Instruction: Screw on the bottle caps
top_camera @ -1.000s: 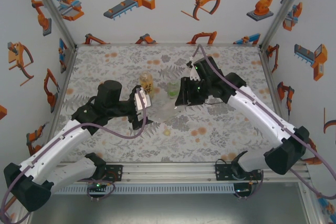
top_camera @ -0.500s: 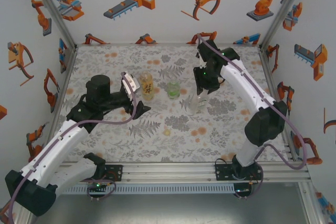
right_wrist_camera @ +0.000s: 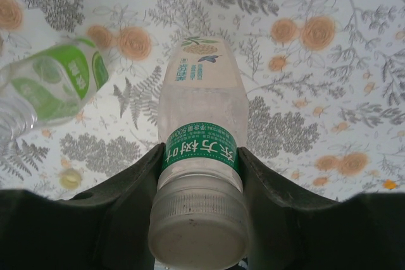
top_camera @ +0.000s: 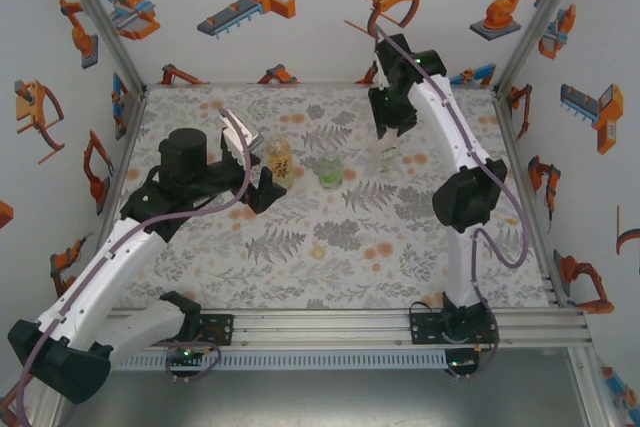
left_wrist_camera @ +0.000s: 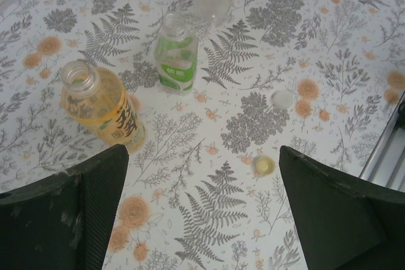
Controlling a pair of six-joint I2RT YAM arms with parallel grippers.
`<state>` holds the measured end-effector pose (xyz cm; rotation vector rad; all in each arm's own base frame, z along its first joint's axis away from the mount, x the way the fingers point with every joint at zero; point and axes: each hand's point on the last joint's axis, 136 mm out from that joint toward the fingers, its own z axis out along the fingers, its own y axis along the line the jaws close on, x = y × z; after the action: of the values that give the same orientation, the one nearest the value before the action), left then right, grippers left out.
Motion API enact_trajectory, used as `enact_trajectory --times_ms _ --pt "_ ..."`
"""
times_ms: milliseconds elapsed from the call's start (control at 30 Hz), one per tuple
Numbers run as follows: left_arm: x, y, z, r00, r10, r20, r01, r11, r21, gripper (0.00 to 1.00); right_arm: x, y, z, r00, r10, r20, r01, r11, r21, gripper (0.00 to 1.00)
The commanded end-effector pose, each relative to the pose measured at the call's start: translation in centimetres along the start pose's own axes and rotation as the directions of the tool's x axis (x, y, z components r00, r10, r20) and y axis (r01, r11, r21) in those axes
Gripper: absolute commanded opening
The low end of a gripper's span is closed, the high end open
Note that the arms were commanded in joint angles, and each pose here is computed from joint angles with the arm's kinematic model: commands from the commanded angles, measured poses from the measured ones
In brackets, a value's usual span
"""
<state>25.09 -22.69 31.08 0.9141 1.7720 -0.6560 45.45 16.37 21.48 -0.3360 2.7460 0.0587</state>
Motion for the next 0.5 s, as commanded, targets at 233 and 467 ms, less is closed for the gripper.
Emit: enact_trajectory --times_ms 233,467 --pt "0.8 1.3 -3.1 0.99 0.114 0.08 -0.098 0.979 -0.177 0.95 -0.4 -1.3 2.3 0.998 0.009 -0.062 -0.007 1.0 0.028 0.27" --pt "1.2 0.1 -3.0 0.989 0.127 0.078 -0.118 0.987 -0.11 0.96 -0.9 -1.3 3.1 0.999 0.031 -0.043 -0.029 0.999 0.035 0.27"
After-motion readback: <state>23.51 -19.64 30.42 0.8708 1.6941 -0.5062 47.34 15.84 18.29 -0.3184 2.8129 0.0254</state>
